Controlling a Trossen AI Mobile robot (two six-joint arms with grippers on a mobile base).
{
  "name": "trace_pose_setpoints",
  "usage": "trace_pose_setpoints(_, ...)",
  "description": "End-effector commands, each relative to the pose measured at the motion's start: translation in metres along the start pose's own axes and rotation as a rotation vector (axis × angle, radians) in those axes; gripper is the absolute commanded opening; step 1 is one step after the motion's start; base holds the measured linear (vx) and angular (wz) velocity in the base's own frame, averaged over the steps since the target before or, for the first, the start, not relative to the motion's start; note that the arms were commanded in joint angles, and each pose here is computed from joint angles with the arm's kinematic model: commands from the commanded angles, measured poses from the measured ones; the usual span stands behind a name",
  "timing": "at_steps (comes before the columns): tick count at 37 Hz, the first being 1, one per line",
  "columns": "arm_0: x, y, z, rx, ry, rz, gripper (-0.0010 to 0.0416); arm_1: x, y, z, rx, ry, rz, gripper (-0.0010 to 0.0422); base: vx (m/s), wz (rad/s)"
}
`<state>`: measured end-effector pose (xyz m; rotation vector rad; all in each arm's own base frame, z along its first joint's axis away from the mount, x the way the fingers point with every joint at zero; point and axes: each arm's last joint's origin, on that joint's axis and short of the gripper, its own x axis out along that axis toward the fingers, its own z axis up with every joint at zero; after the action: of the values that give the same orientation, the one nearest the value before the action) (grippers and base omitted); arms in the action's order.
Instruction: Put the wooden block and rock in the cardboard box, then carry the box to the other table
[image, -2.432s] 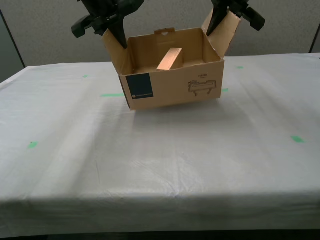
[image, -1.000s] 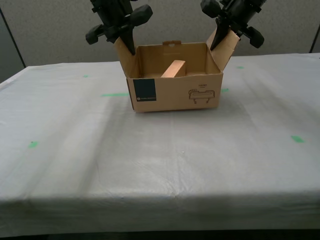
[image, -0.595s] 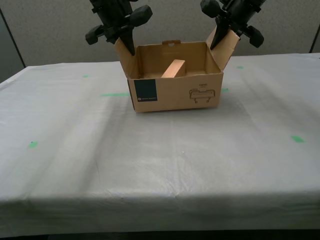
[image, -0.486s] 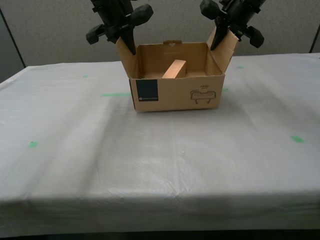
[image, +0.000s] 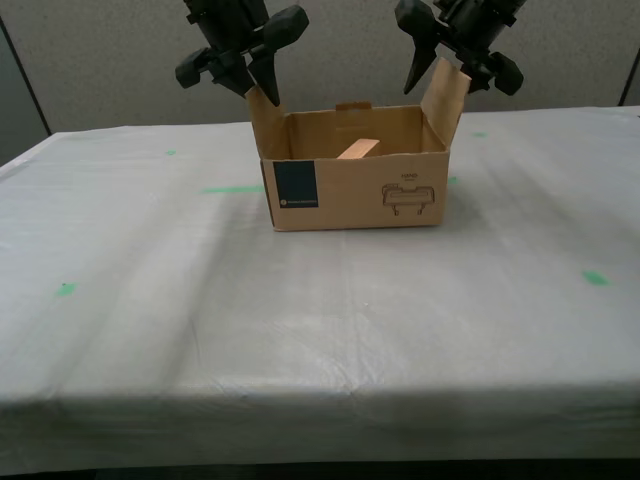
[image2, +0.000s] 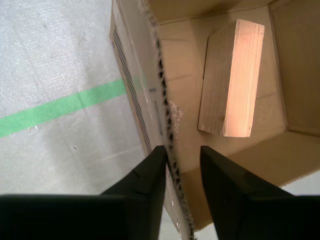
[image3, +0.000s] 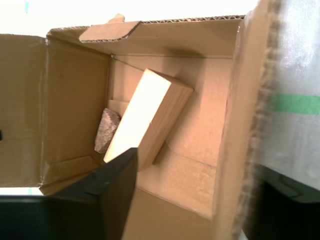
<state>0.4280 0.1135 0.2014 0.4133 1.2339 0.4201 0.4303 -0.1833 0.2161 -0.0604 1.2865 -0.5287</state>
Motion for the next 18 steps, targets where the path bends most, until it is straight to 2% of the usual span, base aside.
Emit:
trace_pose_setpoints(1,-0.0002,0.0011,0.0002,-0.001,-0.001,0.006,0.0286,-0.0005,-0.0003,0.0001,0.005,0.0,-0.006,0.014,0.0,0.0)
trace_pose_setpoints(4,0.0001,0.0016,-0.0001,-0.002,0.0,0.006,0.0317,-0.0005,-0.0003,0.0001,0.004,0.0,-0.005,0.0178,0.0,0.0)
trace_pose_setpoints(8,0.0004,0.0022,-0.0004,-0.003,0.002,0.006,0.0336,-0.0005,-0.0003,0.0001,0.0,0.0,-0.005,0.0226,0.0,0.0)
trace_pose_setpoints(18,0.0004,0.0031,-0.0007,-0.004,0.003,0.007,0.0347,-0.0009,0.0008,0.0003,-0.001,-0.001,-0.005,0.0334,0.0,0.0)
